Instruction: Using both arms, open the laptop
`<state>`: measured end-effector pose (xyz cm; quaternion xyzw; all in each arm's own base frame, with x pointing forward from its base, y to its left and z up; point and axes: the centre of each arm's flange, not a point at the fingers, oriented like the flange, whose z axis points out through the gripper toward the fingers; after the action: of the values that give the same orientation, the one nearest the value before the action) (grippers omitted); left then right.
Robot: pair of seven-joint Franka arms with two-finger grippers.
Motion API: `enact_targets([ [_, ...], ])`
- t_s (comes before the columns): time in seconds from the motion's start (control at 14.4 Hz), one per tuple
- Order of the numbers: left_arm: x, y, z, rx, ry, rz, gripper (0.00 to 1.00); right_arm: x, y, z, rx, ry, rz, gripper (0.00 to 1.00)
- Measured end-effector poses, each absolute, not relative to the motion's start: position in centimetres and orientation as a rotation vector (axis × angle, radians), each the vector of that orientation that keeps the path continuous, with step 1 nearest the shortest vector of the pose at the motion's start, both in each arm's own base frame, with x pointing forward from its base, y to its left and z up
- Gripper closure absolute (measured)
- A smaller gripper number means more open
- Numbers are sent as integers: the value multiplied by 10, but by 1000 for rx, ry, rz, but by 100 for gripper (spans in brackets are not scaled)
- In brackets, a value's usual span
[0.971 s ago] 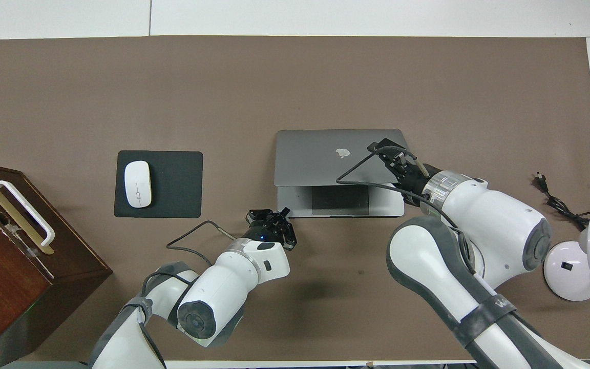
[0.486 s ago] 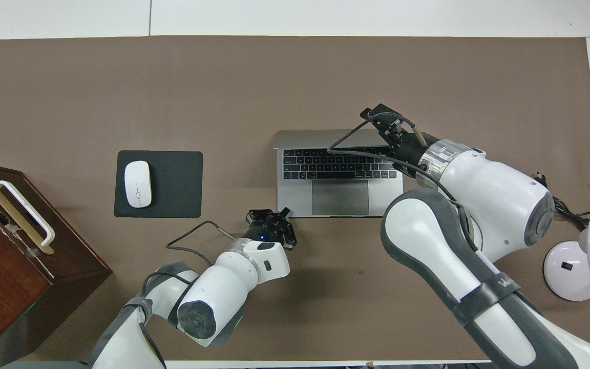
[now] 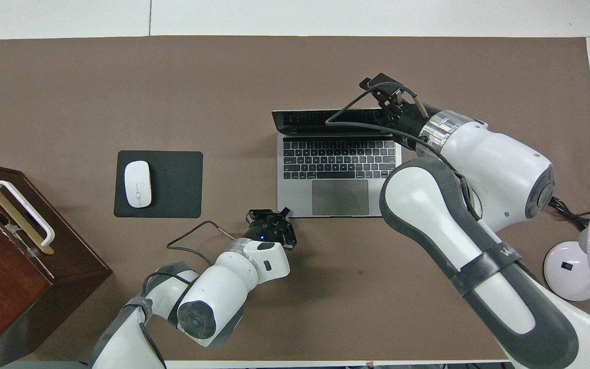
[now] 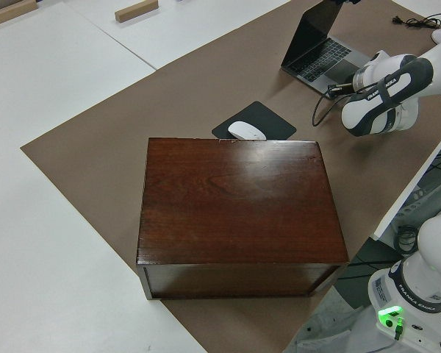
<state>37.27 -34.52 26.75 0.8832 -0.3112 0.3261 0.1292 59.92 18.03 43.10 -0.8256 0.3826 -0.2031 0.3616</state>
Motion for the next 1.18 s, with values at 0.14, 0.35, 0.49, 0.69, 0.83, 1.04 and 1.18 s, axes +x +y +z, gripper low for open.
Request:
enact_targets([
  [0.14,373,-345,267,2567,-905,948,99,607,179,434,-2115,987,-534,0],
  [0.35,373,-345,267,2567,-905,948,99,617,181,426,-2116,993,-529,0],
  [0.49,373,-345,267,2567,-905,948,99,624,183,416,-2122,998,-521,0],
  [0.69,373,-345,267,2567,-905,949,99,634,187,413,-2115,996,-524,0],
  [0.83,373,-345,267,2567,-905,949,99,636,190,415,-2112,990,-526,0],
  [1.04,373,-345,267,2567,-905,949,99,634,204,423,-2104,962,-524,0],
  [1.18,373,-345,267,2567,-905,949,99,627,220,449,-2062,951,-520,0],
])
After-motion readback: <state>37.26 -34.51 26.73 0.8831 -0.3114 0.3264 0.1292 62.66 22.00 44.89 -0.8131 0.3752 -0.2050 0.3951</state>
